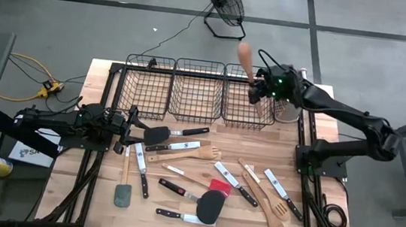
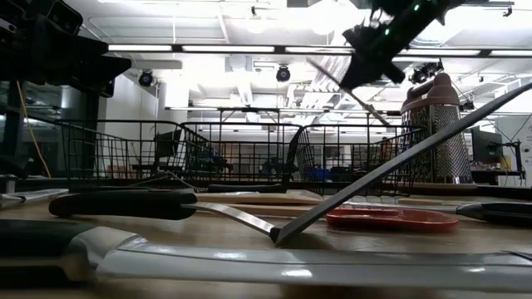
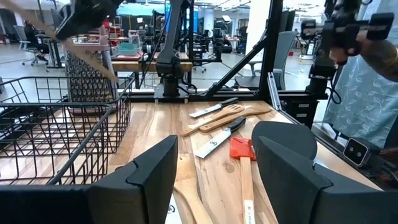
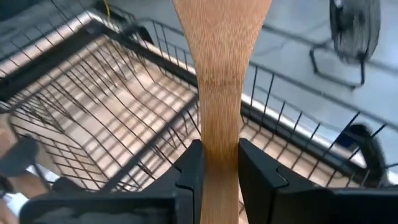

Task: Pick & Place Kitchen Items
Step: Put the brown serving spoon into the right black wire basket

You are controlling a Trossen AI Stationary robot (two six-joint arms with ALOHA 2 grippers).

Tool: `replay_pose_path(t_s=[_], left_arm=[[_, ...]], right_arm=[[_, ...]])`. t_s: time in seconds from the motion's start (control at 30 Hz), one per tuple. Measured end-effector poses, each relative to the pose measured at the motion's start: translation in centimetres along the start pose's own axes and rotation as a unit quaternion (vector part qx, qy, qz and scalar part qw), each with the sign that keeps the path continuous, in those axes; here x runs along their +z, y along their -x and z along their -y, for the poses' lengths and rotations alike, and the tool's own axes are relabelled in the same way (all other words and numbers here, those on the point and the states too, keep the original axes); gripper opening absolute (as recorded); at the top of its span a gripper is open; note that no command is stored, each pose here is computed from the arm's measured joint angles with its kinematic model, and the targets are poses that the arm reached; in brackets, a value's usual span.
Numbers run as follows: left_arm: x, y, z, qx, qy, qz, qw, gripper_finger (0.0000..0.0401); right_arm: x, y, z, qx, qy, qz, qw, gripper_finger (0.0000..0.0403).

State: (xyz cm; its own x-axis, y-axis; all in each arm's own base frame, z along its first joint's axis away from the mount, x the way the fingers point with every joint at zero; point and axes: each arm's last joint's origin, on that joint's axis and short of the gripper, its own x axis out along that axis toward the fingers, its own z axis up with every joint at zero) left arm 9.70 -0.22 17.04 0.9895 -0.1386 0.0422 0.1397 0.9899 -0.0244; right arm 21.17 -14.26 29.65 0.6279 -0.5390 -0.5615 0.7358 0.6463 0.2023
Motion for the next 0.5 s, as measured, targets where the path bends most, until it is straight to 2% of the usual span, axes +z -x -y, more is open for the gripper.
replay_pose_path(t_s=[0.23, 0.5], left_arm=[[0.0, 0.0, 0.0, 0.0, 0.0, 0.0, 1.0, 0.0212], [0.0, 0.0, 0.0, 0.0, 0.0, 0.0, 1.0, 0.0212]], right_arm=[[-0.7, -3.2, 1.6, -0.015, -0.01, -0.056, 0.998, 0.0065], [-1.6, -5.3, 3.0, -0.019, -0.013, -0.109, 0.994, 0.0066]])
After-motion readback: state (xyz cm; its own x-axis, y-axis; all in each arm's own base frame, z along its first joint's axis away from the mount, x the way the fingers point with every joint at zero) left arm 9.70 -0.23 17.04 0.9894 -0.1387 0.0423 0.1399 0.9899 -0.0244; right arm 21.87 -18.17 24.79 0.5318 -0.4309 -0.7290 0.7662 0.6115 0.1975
